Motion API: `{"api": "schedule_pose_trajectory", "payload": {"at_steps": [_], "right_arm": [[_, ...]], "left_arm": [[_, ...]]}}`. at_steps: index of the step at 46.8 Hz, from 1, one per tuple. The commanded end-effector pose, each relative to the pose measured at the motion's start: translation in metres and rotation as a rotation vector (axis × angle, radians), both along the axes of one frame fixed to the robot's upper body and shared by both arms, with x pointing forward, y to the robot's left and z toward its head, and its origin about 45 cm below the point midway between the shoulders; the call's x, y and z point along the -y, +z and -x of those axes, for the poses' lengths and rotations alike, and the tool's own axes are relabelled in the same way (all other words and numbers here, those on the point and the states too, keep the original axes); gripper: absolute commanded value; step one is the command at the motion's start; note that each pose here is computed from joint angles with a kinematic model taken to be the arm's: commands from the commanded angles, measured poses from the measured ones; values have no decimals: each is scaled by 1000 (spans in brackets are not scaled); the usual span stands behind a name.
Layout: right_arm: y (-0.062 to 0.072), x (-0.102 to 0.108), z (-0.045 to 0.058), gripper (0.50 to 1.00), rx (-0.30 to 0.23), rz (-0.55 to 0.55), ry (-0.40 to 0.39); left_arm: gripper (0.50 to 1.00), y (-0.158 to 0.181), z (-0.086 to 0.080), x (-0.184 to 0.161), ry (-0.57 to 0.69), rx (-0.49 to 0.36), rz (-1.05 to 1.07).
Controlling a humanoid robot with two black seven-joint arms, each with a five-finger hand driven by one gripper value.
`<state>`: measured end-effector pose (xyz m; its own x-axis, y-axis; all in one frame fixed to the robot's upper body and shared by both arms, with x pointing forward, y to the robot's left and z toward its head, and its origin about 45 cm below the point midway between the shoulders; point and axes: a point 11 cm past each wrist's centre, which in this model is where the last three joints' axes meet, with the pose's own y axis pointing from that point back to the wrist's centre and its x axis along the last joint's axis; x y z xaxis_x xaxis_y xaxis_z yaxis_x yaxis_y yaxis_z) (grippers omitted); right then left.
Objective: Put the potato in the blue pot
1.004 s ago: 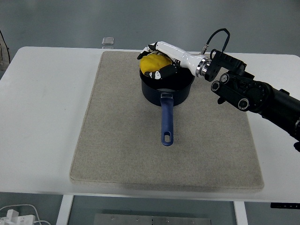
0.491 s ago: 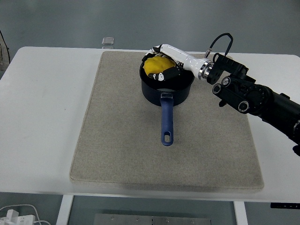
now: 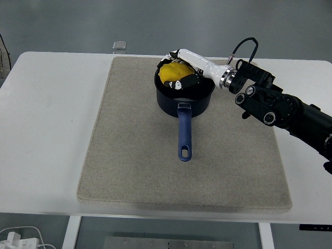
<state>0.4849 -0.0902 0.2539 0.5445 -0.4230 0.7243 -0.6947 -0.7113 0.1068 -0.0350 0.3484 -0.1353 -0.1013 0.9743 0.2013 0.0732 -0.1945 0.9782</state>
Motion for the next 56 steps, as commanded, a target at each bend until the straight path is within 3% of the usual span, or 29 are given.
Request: {"api": "schedule_pose_trajectory", "payload": {"at_steps": [1, 33, 44, 56], "right_arm": [[0, 0, 0, 905, 0, 0, 0], [8, 7, -5, 915, -2, -30, -24], [12, 25, -11, 915, 6, -24, -55], [31, 54, -23, 915, 14, -75, -125]], "left_arm": [[999, 0, 0, 0, 0, 0, 0], [999, 0, 0, 0, 0, 0, -1], [999, 0, 0, 0, 0, 0, 0], [999, 0, 0, 0, 0, 0, 0]]}}
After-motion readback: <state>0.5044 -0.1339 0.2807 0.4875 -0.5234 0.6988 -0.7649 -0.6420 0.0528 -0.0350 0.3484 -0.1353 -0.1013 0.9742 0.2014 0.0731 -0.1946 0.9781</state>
